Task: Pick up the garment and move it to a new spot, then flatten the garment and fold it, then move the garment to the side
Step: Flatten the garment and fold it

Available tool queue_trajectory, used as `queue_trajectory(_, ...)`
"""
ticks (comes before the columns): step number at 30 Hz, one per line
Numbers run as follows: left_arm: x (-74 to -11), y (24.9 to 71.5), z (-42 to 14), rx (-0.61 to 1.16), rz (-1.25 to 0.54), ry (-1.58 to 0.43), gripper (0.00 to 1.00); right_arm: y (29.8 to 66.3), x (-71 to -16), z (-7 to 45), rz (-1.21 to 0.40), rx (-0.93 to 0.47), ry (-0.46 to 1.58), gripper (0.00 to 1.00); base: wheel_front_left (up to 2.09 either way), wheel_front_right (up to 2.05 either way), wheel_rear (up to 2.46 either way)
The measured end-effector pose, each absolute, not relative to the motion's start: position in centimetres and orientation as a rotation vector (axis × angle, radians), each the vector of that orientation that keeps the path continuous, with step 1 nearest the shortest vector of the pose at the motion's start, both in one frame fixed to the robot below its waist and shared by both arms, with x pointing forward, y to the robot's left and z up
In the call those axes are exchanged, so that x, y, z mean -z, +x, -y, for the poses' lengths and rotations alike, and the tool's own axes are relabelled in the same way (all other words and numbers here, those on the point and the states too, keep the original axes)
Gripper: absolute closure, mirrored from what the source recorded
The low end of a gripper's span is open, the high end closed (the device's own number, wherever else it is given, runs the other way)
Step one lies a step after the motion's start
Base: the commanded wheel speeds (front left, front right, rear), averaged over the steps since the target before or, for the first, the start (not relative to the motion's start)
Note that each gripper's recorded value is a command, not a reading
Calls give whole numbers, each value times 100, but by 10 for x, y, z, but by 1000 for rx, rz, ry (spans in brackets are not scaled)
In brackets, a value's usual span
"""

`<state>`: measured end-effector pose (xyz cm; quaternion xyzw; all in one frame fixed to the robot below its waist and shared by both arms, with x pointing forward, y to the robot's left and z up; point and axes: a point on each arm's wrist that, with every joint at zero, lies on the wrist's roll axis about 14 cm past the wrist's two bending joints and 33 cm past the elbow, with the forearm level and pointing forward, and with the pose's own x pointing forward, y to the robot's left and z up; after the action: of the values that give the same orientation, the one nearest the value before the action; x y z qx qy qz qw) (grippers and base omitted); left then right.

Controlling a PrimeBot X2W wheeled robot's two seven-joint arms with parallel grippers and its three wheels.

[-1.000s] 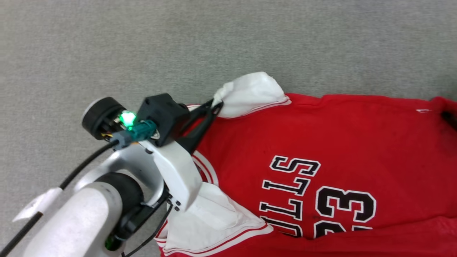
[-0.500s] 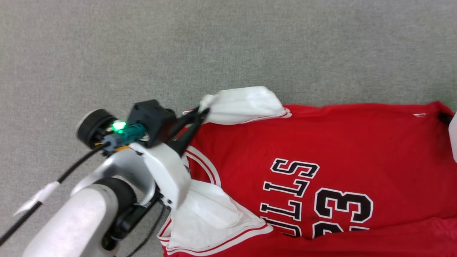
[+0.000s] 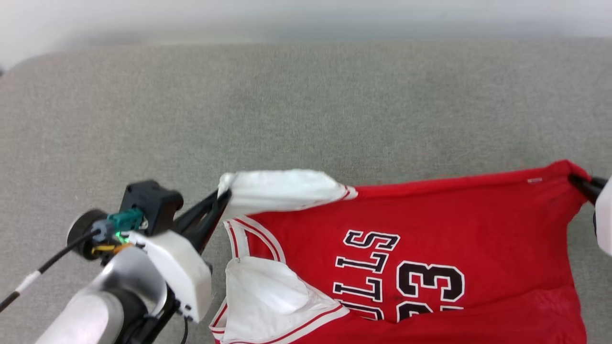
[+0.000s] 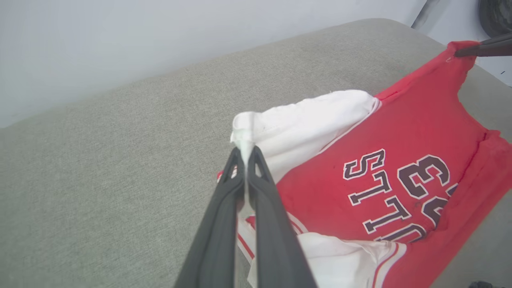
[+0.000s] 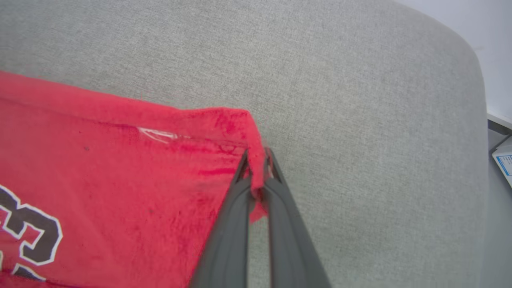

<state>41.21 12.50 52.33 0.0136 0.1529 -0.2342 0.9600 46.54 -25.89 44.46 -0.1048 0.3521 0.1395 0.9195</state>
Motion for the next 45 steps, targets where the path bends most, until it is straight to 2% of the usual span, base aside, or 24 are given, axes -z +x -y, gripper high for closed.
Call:
queue_trajectory(7, -506, 371, -127, 480, -404, 0, 100, 426, -444, 267, -689, -281, -174, 100, 0, 0, 0)
queue_trajectory(11, -490, 353, -129, 461, -474, -29, 100, 397, -424, 263, -736, -304, -158, 100, 0, 0, 0)
queue_trajectory(14, -462, 334, -138, 442, -591, -20, 100, 378, -412, 262, -776, -310, -141, 100, 0, 0, 0)
queue_trajectory(19, -433, 312, -141, 447, -706, -27, 100, 350, -392, 266, -863, -325, -207, 100, 0, 0, 0)
queue_trajectory(25, -404, 296, -134, 479, -806, -7, 100, 337, -380, 264, -925, -340, -216, 100, 0, 0, 0)
queue_trajectory(34, -374, 296, -128, 484, -870, -15, 100, 326, -362, 262, -983, -390, -288, 100, 0, 0, 0)
queue_trajectory(35, -373, 297, -126, 487, -867, -22, 92, 327, -361, 262, -978, -386, -283, 100, 0, 0, 0)
queue_trajectory(36, -372, 298, -125, 484, -860, -28, 55, 328, -361, 262, -970, -385, -283, 57, 0, 0, 0)
queue_trajectory(37, -371, 298, -124, 484, -857, -30, 0, 328, -360, 262, -967, -386, -288, 0, 0, 0, 0)
queue_trajectory(45, -382, 303, -124, 461, -760, -56, 0, 328, -371, 257, -924, -362, -225, 0, 0, 0, 0)
